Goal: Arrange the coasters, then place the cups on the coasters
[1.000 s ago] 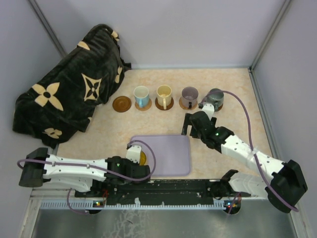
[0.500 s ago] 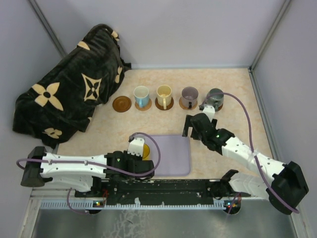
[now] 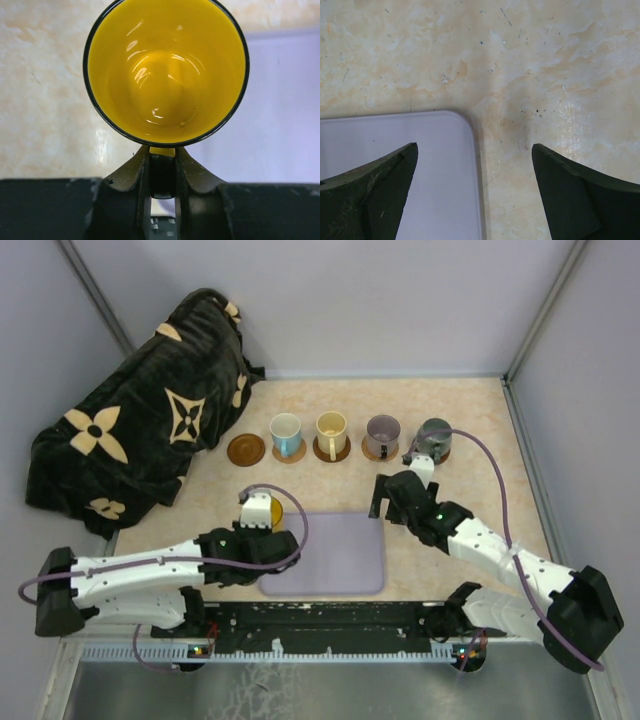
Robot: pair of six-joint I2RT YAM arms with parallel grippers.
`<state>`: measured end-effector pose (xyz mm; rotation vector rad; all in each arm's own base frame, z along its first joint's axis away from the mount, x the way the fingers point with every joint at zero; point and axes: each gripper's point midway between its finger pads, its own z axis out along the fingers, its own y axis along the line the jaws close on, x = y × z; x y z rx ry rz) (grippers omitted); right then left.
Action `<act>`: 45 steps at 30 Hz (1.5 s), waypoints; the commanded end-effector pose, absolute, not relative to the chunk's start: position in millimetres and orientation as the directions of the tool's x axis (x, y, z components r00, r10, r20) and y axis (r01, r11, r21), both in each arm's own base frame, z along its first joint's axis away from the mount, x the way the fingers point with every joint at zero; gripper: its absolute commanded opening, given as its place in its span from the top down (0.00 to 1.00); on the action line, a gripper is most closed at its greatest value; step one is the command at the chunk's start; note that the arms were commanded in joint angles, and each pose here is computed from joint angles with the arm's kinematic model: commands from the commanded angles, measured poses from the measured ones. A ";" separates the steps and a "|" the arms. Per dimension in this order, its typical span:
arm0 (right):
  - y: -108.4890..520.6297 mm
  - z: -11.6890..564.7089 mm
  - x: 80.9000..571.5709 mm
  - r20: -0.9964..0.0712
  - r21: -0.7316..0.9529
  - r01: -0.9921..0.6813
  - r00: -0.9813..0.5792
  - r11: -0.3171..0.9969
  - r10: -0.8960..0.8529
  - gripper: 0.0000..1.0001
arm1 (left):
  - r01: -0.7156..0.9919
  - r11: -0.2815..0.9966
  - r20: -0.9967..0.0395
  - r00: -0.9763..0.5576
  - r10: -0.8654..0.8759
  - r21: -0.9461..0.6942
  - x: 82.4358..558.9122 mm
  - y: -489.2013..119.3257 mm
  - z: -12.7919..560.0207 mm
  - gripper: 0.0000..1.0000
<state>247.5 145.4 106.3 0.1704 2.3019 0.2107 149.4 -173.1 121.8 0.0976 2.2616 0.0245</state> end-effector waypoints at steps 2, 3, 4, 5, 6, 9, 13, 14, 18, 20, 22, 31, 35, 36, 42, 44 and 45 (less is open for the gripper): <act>142.8 113.1 257.1 -0.751 0.218 0.070 -0.625 0.974 0.212 0.04 | 0.065 0.996 -0.900 -0.435 -0.020 -0.054 219.1 -170.1 162.2 1.00; 142.6 112.4 256.9 -0.751 0.216 0.071 -0.626 0.974 0.212 0.04 | 0.068 0.995 -0.913 -0.407 -0.040 -0.074 231.3 -166.7 167.7 1.00; 142.3 111.8 256.6 -0.750 0.214 0.071 -0.627 0.974 0.211 0.04 | 0.063 0.995 -0.923 -0.381 -0.050 -0.079 242.5 -161.0 172.8 1.00; 142.1 111.7 256.6 -0.751 0.214 0.071 -0.626 0.974 0.210 0.04 | 0.053 0.995 -0.934 -0.352 -0.056 -0.079 253.9 -155.1 179.3 1.00; 141.6 111.3 256.2 -0.751 0.214 0.071 -0.626 0.974 0.211 0.04 | 0.041 0.997 -0.941 -0.333 -0.054 -0.072 264.3 -149.8 183.6 1.00; 140.5 109.5 255.4 -0.753 0.213 0.071 -0.624 0.974 0.210 0.04 | 0.034 0.999 -0.951 -0.308 -0.025 -0.038 294.1 -141.3 188.8 1.00; 138.9 108.0 254.7 -0.753 0.208 0.074 -0.624 0.975 0.207 0.04 | 0.038 0.999 -0.951 -0.309 -0.007 -0.020 333.6 -132.8 179.1 1.00; 138.3 107.6 254.0 -0.752 0.204 0.074 -0.626 0.976 0.205 0.04 | 0.037 0.999 -0.949 -0.314 -0.012 -0.025 342.2 -130.6 176.6 1.00; 136.6 109.9 252.9 -0.754 0.205 0.076 -0.623 0.976 0.207 0.04 | 0.011 1.000 -0.933 -0.359 -0.017 -0.023 374.5 -117.9 166.1 1.00; 136.0 109.9 252.0 -0.753 0.205 0.077 -0.624 0.976 0.208 0.04 | 0.006 1.000 -0.932 -0.362 -0.002 -0.004 387.9 -114.7 164.8 1.00; 136.6 110.2 252.1 -0.754 0.209 0.075 -0.623 0.975 0.210 0.04 | 0.006 1.000 -0.936 -0.353 0.004 0.002 400.4 -112.1 166.1 1.00; 140.0 110.3 254.4 -0.747 0.207 0.075 -0.632 0.975 0.207 0.04 | -0.011 1.000 -0.939 -0.345 -0.007 -0.003 440.5 -93.4 164.7 1.00; 141.4 113.8 256.9 -0.750 0.209 0.075 -0.628 0.975 0.209 0.04 | -0.015 1.000 -0.935 -0.355 -0.010 -0.005 450.4 -88.9 156.4 1.00; 141.8 115.1 257.6 -0.751 0.210 0.074 -0.626 0.975 0.209 0.04 | -0.016 1.000 -0.934 -0.358 -0.009 -0.004 452.5 -88.5 155.1 1.00; 144.4 115.8 260.5 -0.751 0.209 0.074 -0.627 0.975 0.209 0.04 | -0.014 1.000 -0.925 -0.380 -0.005 0.001 459.3 -89.6 143.0 1.00; 144.6 115.0 260.6 -0.749 0.206 0.074 -0.630 0.976 0.206 0.05 | -0.015 1.000 -0.922 -0.387 -0.003 0.003 460.6 -89.4 139.3 1.00; 144.7 114.7 260.8 -0.749 0.207 0.075 -0.630 0.975 0.207 0.05 | -0.016 1.000 -0.921 -0.389 -0.001 0.005 461.1 -89.2 138.2 1.00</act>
